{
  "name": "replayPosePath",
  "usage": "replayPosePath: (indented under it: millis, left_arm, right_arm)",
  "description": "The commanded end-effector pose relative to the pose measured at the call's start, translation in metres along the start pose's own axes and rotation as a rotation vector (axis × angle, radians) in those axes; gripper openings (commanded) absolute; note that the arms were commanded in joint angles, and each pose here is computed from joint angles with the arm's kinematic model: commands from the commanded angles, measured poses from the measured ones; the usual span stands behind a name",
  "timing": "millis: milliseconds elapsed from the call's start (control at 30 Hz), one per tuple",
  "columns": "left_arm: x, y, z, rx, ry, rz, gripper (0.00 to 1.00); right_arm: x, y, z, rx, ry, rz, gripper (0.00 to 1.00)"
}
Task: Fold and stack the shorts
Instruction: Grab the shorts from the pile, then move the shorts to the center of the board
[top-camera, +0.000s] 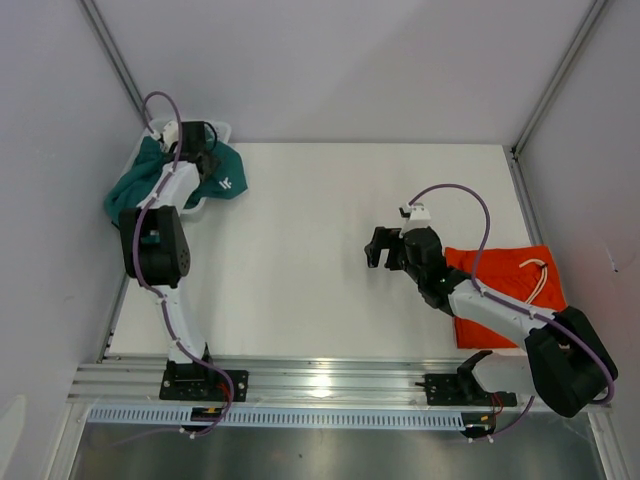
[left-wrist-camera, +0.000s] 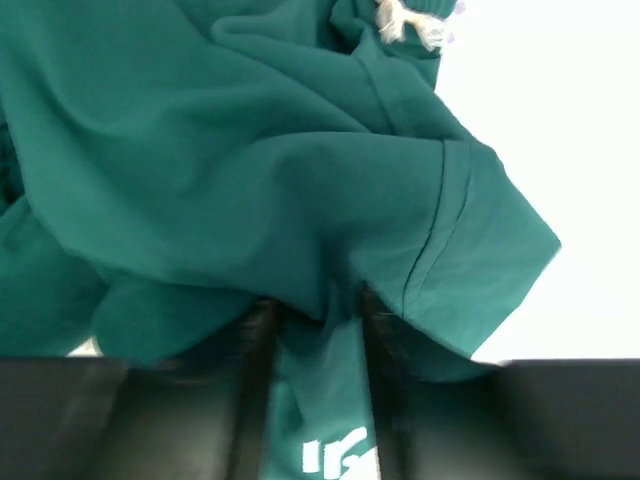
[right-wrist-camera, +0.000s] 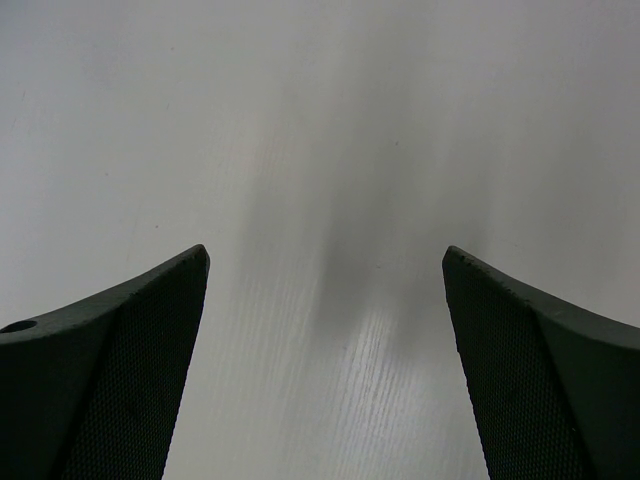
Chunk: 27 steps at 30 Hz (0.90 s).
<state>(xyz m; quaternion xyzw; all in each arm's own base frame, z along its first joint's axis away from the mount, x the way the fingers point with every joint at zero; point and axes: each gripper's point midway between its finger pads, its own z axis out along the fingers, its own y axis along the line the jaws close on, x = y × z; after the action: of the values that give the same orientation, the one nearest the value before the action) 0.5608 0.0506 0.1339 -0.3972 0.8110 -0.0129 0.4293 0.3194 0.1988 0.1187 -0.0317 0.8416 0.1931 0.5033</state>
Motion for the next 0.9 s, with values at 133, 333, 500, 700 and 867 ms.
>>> replayPosePath:
  millis: [133,333,500,700,867]
  left_arm:
    - [-0.072,-0.015,-0.063,0.074,-0.213,-0.048,0.00]
    - [-0.125,-0.030,-0.141,0.171,-0.345,-0.075,0.00]
    - [-0.147,-0.056,-0.209,0.313,-0.413,-0.057,0.00]
    - [-0.151,-0.114,-0.329,0.632,-0.514,-0.041,0.00]
    - [-0.151,-0.153,-0.443,0.962,-0.572,-0.017,0.00]
  right_arm:
    - [-0.009,-0.002,0.005,0.024,-0.042,-0.015,0.99]
    - [-0.009,-0.002,0.006,0.023,-0.040,-0.018,0.99]
    - [-0.011,-0.003,0.006,0.032,-0.048,-0.022,0.99]
    - [-0.015,-0.005,-0.001,0.027,-0.080,-0.024,0.99]
    - [-0.022,-0.005,-0.010,0.007,-0.133,-0.016,1.00]
